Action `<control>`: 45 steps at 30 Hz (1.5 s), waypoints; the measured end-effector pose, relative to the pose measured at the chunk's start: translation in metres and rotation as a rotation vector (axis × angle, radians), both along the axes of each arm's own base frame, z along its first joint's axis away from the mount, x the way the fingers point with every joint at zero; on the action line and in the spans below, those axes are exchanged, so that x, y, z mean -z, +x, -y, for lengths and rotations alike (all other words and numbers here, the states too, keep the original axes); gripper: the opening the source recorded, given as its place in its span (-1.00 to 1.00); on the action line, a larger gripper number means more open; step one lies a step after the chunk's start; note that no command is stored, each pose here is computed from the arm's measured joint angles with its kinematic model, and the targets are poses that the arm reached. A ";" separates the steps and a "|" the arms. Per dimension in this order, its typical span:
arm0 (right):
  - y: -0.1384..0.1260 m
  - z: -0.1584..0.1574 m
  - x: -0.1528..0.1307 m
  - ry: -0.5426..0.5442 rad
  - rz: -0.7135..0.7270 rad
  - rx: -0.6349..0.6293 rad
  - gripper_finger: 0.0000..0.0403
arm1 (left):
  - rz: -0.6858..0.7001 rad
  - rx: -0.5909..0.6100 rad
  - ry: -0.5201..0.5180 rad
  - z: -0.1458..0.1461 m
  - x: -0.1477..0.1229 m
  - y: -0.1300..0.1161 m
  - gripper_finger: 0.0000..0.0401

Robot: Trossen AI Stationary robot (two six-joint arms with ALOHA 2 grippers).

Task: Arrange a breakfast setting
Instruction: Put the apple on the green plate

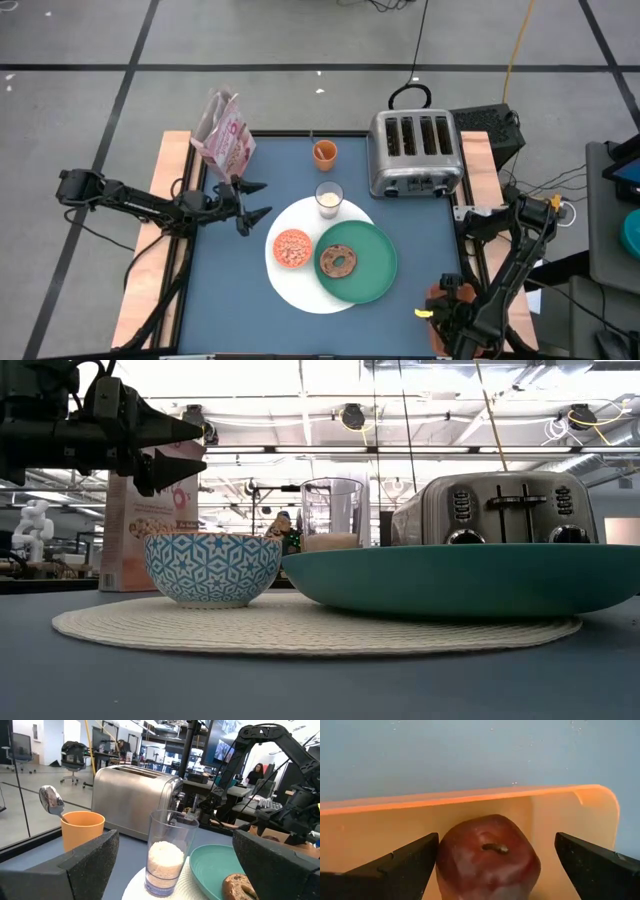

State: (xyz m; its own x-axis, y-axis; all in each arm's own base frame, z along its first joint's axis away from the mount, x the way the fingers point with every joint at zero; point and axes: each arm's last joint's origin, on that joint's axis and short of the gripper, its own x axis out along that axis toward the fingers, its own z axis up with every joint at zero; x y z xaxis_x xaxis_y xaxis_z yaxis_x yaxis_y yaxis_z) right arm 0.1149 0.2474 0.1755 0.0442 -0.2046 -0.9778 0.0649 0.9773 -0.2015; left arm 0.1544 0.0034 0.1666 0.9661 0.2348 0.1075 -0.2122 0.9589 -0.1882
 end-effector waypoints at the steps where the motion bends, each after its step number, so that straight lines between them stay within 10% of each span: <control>1: 0.000 0.000 0.000 0.006 -0.012 0.008 0.95 | 0.000 0.000 0.000 0.000 0.000 0.000 0.95; 45: -0.004 -0.010 0.003 0.169 -0.159 0.119 0.41 | -0.003 0.000 0.000 0.000 0.000 0.000 0.95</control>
